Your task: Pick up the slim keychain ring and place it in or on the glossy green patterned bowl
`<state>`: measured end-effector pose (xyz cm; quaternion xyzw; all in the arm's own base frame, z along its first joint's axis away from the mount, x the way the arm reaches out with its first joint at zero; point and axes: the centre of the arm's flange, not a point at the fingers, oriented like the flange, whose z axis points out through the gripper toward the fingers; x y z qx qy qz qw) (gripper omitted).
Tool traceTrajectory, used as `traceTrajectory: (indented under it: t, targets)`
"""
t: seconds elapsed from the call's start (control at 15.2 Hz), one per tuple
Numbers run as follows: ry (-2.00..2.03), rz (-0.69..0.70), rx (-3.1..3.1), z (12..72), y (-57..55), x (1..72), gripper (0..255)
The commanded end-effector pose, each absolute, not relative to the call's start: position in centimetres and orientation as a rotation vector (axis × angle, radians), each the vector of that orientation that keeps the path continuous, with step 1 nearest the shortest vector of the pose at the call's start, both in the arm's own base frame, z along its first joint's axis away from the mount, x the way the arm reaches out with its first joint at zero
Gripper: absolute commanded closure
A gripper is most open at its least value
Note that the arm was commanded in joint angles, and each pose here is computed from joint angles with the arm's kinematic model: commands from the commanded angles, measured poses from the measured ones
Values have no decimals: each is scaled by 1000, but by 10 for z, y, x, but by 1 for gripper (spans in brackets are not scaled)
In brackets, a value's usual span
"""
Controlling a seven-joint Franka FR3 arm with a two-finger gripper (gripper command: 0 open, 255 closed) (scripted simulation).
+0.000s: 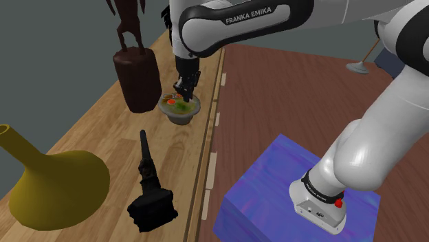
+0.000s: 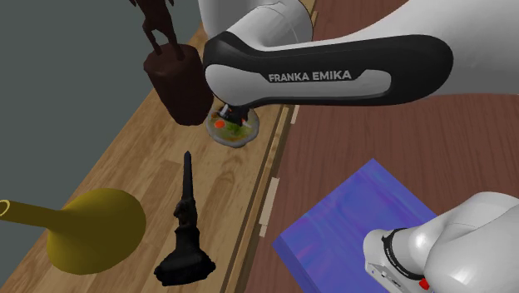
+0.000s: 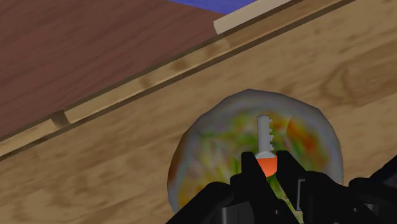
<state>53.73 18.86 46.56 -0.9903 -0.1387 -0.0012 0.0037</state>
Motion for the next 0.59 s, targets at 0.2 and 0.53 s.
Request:
traceTrajectory:
  t: [0.2,0.53]
  targets:
    - [-435,-5,-3104,436,188,536,255]
    - [-435,-5,-3104,436,188,536,255]
